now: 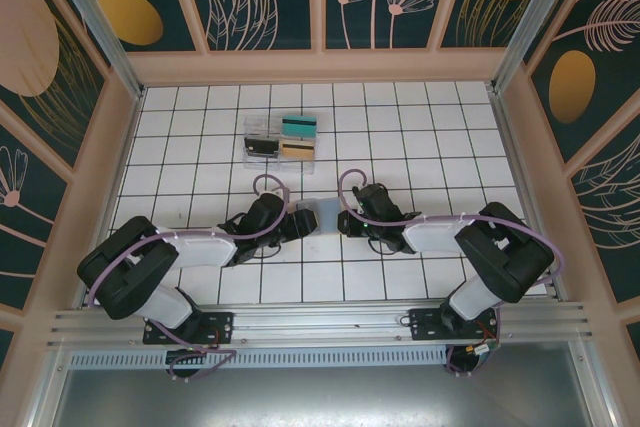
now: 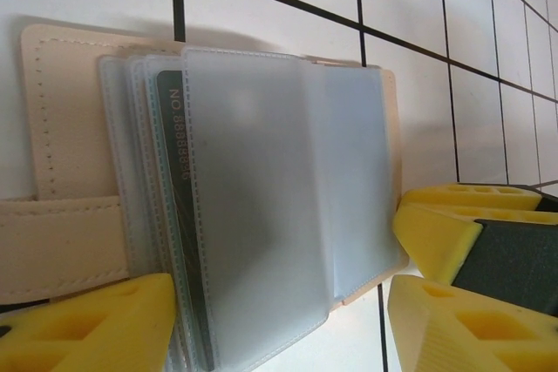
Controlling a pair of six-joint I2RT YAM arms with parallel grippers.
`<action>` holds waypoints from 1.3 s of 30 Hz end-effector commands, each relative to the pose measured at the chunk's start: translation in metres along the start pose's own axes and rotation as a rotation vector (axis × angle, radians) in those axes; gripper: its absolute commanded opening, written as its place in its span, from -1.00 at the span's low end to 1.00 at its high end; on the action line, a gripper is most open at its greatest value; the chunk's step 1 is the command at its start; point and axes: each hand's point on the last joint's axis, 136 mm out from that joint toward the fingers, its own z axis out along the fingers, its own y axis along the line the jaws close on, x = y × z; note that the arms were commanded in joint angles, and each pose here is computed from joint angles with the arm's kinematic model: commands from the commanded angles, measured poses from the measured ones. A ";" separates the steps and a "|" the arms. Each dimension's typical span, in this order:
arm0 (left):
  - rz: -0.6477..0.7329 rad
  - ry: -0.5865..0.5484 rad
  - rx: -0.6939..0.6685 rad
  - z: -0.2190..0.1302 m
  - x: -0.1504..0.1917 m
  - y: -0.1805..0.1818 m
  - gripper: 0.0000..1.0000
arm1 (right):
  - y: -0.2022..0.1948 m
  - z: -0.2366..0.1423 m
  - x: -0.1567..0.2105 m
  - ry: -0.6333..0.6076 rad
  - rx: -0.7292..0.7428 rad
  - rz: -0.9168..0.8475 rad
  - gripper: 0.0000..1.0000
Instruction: Take the credit cards out of the card holder
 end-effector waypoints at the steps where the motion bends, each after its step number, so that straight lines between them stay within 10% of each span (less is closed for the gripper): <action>1: 0.037 -0.018 0.088 -0.005 -0.006 -0.025 0.31 | -0.005 0.007 0.021 0.071 0.014 0.016 -0.47; 28: 0.057 -0.114 -0.110 -0.023 -0.021 0.010 0.46 | -0.003 -0.025 -0.022 -0.102 0.077 0.032 -0.27; 39: 0.083 -0.113 -0.106 -0.018 -0.025 0.014 -0.58 | 0.055 -0.020 -0.048 -0.066 -0.115 0.024 -0.43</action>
